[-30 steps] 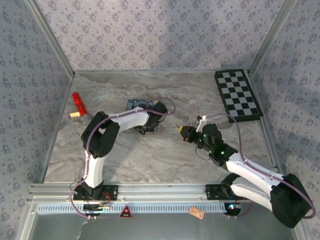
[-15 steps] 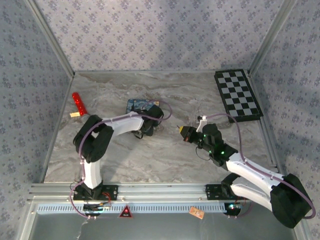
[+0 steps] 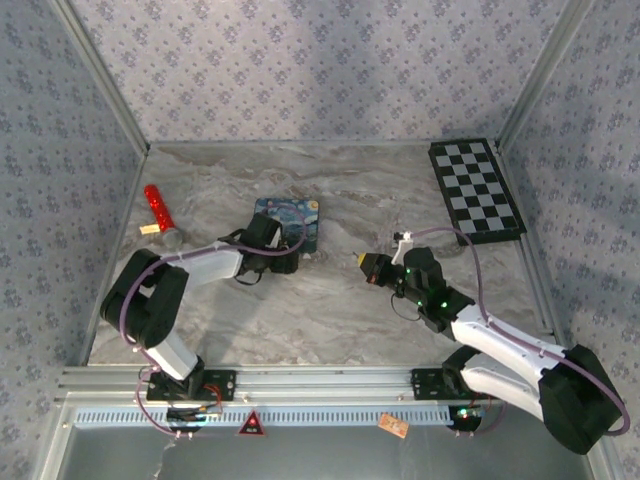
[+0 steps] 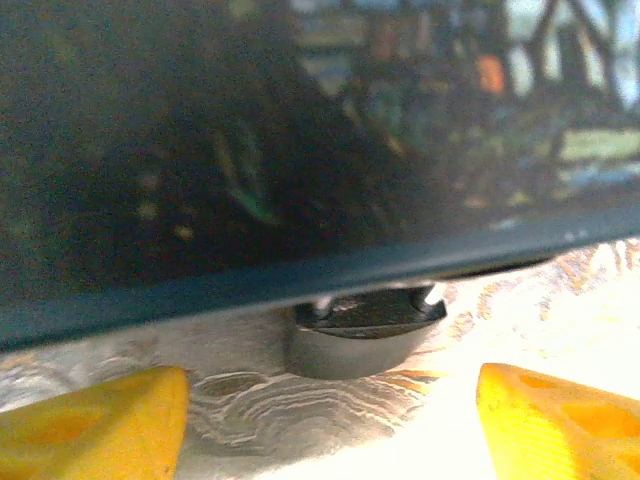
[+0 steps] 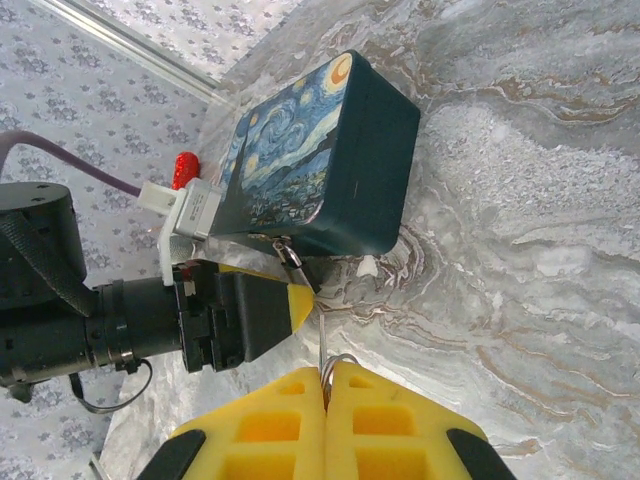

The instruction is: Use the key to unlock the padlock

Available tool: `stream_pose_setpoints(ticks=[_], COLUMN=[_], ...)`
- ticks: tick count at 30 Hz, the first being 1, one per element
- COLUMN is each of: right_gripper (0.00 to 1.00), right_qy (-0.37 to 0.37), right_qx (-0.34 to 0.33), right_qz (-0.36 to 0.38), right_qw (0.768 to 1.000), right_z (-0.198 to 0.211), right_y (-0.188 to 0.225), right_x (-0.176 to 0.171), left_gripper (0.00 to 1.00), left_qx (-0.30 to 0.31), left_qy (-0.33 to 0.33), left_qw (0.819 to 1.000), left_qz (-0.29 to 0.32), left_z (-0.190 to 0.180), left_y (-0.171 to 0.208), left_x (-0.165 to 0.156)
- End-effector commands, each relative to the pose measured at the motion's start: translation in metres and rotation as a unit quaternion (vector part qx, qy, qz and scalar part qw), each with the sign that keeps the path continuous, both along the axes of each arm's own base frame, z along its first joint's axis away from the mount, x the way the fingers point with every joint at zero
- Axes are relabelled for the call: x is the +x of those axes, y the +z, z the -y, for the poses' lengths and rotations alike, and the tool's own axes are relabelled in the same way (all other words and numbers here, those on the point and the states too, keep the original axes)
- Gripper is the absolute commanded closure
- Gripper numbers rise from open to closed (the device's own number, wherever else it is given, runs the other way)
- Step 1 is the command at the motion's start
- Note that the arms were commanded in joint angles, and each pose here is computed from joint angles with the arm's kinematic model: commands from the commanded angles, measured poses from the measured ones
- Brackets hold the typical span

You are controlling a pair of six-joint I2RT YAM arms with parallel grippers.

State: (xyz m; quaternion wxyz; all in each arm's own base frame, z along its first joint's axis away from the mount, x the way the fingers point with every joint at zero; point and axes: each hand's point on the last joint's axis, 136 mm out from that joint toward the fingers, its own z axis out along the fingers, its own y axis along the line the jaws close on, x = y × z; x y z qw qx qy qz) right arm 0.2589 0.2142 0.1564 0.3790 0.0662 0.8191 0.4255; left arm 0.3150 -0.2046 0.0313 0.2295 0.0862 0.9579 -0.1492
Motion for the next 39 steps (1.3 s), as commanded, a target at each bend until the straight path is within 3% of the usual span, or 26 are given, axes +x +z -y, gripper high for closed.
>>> stream_pose_setpoints(ticks=[1,5,14,27,39], right_gripper=[1.0,1.0,1.0,1.0,1.0], right_qy=[0.005,0.004,0.009,0.012,0.011], right_qx=[0.007,0.006,0.005,0.004,0.002], right_qz=[-0.004,-0.003,-0.003,-0.002,-0.002], right_qw=[1.0,1.0,1.0,1.0,1.0], right_z=[-0.003,-0.003,-0.005,-0.008,-0.008], right_y=[0.001,0.001,0.002,0.003,0.004], right_x=[-0.001,-0.001,0.0,0.002,-0.003], left_gripper=[0.28,0.37,0.38,0.57,0.53], left_qx=[-0.075,-0.097,-0.121,-0.146,-0.179], left_qy=[-0.057,-0.058,-0.065,-0.077,-0.068], left_qw=[0.995,0.993,0.99,0.984,0.978], left_qz=[0.03,0.029,0.042,0.066,0.083], left_z=[0.024,0.023,0.033,0.044,0.041], left_y=[0.016,0.011,0.01,0.017,0.025], left_x=[0.008,0.012,0.021,0.022,0.022])
